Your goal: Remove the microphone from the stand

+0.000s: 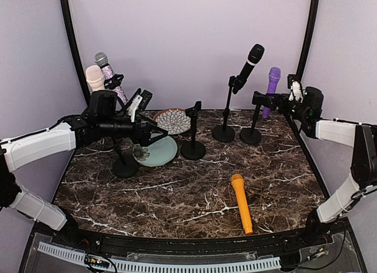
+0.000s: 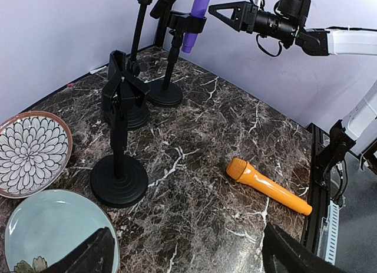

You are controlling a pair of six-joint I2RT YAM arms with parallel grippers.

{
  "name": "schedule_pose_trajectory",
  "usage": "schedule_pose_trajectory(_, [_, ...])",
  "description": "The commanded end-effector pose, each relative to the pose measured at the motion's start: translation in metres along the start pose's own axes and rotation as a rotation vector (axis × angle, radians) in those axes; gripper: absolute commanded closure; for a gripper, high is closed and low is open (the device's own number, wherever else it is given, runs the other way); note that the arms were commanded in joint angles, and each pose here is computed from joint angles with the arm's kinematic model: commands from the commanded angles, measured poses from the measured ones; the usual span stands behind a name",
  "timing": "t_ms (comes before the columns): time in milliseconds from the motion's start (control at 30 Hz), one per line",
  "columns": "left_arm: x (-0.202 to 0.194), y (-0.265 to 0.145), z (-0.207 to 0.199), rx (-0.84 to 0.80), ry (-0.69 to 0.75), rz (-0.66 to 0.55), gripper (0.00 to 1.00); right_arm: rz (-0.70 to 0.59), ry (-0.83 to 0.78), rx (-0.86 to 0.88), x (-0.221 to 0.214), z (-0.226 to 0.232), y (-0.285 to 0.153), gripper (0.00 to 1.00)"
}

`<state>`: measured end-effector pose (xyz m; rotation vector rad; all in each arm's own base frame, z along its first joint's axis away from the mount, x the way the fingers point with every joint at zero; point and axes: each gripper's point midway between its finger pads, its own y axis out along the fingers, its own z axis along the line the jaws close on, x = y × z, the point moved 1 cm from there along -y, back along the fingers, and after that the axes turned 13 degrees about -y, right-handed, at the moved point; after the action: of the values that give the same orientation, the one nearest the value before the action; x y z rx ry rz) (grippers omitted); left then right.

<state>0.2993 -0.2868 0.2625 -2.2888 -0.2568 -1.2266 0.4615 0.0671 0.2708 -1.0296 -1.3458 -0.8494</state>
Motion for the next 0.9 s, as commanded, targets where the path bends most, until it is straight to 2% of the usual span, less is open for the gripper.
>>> schedule_pose_trajectory(0, [0.0,-0.001,-0.001,-0.02,0.032,-0.012,0.11,0.058,-0.082,0.146,-0.002,0.007,0.018,0.08])
schedule_pose_trajectory(333, [-0.002,0.002,0.0,-0.026,0.03,-0.002,0.11,0.11,-0.077,0.298,-0.007,0.022,0.035,0.11])
schedule_pose_trajectory(600, [-0.004,0.004,0.002,-0.026,0.023,0.006,0.11,0.113,-0.032,0.286,-0.022,0.034,0.022,0.14])
schedule_pose_trajectory(867, [-0.005,0.005,0.003,-0.021,0.024,0.009,0.11,0.12,-0.048,0.229,-0.031,0.033,0.027,0.24])
